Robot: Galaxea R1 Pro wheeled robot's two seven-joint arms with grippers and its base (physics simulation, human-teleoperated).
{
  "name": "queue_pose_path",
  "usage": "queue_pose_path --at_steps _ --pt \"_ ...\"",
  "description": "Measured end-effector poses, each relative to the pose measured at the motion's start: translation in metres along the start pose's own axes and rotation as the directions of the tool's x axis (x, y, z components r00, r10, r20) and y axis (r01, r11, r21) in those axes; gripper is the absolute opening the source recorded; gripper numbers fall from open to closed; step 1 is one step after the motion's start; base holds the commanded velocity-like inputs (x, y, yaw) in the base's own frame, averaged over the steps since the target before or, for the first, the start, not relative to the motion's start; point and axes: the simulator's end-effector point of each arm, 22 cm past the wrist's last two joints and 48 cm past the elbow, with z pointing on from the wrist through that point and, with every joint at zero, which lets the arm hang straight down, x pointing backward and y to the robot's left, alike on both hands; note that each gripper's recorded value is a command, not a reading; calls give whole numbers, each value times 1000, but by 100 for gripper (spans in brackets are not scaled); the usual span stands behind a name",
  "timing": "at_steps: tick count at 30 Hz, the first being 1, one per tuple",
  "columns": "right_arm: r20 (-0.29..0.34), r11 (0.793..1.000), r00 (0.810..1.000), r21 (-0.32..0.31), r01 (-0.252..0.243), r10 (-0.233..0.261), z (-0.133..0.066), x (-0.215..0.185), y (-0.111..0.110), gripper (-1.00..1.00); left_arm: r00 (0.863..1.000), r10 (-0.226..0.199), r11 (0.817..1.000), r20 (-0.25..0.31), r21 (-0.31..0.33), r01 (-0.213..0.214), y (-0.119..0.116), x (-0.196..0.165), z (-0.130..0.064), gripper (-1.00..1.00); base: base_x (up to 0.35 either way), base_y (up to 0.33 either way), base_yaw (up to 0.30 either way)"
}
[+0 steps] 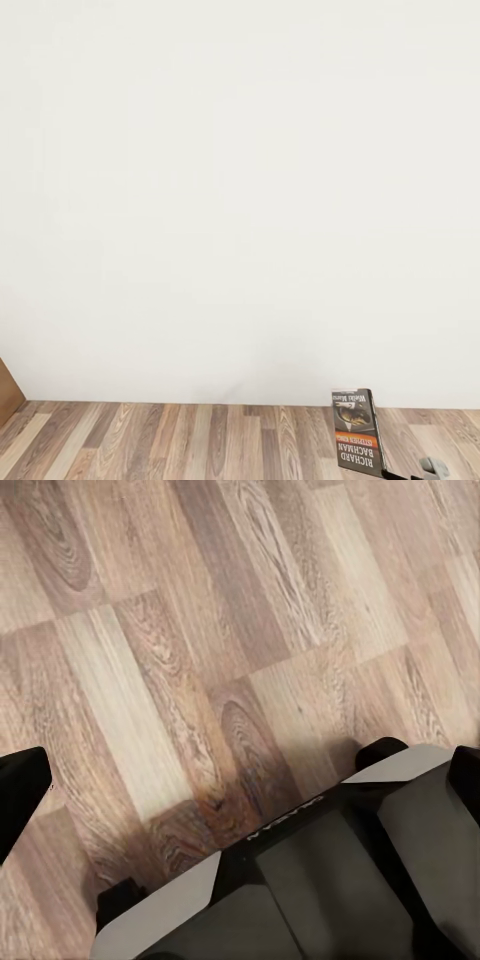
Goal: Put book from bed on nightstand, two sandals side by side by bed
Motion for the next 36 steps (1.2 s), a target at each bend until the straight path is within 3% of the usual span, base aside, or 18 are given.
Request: queue_pose_path --at_steps 36 --pt "-2 1000 1000 -1 1 -1 0 0 0 -100 1000 0 1000 0 0 0 0 0 0 100 324 0 0"
